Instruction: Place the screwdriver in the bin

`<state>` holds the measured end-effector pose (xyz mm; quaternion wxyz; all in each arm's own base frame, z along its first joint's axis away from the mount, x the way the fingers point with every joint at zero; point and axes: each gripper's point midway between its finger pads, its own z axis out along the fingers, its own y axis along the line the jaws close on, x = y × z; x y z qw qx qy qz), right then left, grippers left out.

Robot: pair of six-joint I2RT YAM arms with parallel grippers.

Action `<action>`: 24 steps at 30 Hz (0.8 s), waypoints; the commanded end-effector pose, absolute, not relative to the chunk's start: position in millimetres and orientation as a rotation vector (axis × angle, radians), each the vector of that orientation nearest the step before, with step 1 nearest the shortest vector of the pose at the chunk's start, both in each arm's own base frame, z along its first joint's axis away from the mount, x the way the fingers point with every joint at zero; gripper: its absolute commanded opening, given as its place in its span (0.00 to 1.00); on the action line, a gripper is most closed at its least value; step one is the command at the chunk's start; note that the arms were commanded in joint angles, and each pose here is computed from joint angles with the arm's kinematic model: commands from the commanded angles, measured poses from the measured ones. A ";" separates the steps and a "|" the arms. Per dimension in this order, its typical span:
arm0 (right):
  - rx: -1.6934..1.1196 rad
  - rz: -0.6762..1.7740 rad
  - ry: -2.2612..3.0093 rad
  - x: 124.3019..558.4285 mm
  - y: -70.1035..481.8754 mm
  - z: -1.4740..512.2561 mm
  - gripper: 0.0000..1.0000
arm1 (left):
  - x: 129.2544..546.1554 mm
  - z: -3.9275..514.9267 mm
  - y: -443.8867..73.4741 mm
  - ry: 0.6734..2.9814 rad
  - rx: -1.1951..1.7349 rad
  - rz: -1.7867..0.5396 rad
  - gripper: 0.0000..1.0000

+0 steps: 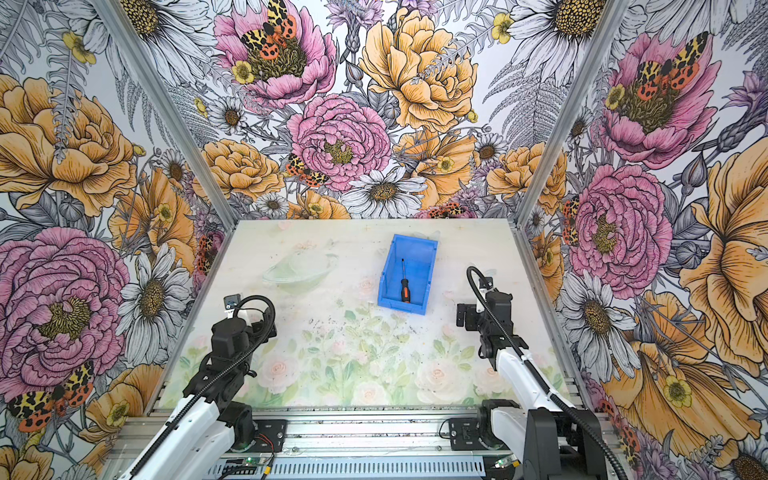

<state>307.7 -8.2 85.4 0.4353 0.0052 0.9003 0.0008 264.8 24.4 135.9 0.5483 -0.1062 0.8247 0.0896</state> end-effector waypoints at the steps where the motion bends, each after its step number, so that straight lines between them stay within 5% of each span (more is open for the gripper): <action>1: 0.005 -0.014 2.138 315.3 -11.6 105.8 1.00 | 271.4 145.0 24.8 1.910 -0.241 0.197 0.99; 24: 0.197 -0.057 1.983 385.2 -37.8 119.7 1.00 | 361.7 152.2 27.4 1.784 -0.235 0.056 0.99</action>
